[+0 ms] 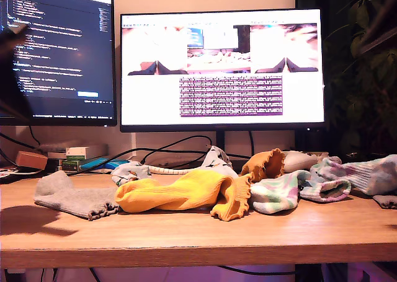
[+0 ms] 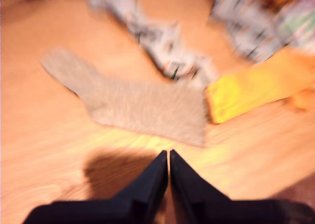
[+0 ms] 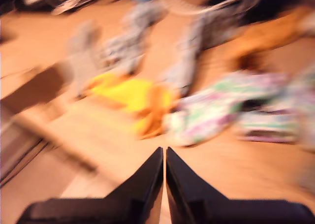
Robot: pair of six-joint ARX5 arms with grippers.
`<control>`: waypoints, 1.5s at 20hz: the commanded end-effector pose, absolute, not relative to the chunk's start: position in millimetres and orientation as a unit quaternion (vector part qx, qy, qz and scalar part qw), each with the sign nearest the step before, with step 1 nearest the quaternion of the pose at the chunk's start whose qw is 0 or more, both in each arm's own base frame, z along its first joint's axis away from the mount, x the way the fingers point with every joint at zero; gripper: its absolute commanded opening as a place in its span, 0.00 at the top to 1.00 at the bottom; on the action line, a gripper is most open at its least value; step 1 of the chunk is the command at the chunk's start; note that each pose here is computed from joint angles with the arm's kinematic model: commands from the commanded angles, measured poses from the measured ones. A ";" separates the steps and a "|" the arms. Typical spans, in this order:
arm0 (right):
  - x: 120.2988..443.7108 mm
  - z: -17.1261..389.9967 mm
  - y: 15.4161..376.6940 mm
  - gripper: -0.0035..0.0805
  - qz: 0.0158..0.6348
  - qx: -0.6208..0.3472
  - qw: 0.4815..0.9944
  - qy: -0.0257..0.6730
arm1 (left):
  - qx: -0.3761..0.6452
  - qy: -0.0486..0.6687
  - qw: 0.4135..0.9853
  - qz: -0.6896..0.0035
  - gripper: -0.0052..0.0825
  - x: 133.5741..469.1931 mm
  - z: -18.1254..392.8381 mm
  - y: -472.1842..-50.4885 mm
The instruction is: Pair up the socks based on colour and pattern, by placing them on top of one another
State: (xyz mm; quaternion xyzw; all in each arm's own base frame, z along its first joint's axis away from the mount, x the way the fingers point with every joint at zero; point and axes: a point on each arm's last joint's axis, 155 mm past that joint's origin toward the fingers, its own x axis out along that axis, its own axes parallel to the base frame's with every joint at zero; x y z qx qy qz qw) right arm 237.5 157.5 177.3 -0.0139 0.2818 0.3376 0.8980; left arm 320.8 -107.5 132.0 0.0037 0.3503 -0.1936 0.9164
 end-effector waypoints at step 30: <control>259.9 159.5 211.7 0.97 0.402 -0.046 0.871 0.280 | -0.158 0.532 0.808 -0.196 0.96 370.6 6.0 -171.8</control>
